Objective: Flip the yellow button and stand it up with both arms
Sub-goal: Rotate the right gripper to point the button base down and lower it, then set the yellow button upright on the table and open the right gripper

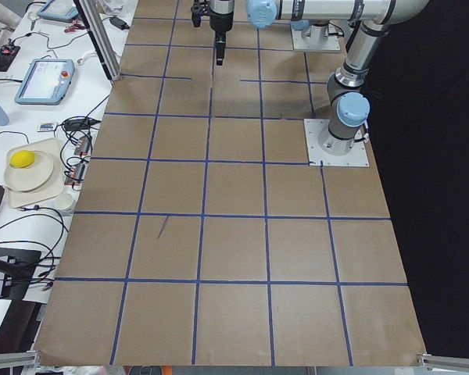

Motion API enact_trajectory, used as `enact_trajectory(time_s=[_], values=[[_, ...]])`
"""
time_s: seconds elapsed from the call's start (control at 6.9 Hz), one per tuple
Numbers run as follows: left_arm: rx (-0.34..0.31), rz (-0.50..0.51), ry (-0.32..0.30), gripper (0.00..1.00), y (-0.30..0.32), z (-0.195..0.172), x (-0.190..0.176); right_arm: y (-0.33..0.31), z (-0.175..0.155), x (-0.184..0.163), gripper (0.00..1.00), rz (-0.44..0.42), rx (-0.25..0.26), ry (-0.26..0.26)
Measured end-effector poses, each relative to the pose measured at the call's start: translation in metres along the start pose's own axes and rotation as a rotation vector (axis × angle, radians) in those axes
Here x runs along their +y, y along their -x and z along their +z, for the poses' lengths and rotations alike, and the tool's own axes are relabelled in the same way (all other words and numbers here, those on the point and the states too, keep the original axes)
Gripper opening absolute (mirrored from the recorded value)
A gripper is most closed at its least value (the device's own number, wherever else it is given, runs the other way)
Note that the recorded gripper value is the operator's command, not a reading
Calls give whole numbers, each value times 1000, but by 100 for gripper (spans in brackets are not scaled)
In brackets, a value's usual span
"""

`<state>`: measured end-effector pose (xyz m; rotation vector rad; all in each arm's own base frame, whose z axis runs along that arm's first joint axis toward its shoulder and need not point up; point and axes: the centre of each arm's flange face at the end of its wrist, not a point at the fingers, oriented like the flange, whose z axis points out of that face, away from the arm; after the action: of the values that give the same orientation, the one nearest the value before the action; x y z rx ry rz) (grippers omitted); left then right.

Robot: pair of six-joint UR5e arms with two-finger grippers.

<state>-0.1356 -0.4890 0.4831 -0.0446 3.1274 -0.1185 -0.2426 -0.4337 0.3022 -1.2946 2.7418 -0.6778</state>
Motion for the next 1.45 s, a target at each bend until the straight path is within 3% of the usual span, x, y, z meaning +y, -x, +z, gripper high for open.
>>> enact_trajectory(time_s=[0.43, 0.87, 1.16, 1.3, 1.45], values=[[-3, 1, -3, 100, -1, -4, 3, -2, 20, 44, 8, -161, -21, -88], [-1, 0, -18, 100, -1, -12, 4, 9, 40, 80, 8, -209, -22, -177], [-4, -2, -17, 100, 1, -13, 3, 11, 45, 92, 11, -223, -24, -191], [-5, -3, -16, 100, 2, -13, 3, 11, 50, 97, 23, -233, -30, -195], [-5, -3, -14, 100, 2, -13, 3, 11, 53, 100, 25, -236, -36, -197]])
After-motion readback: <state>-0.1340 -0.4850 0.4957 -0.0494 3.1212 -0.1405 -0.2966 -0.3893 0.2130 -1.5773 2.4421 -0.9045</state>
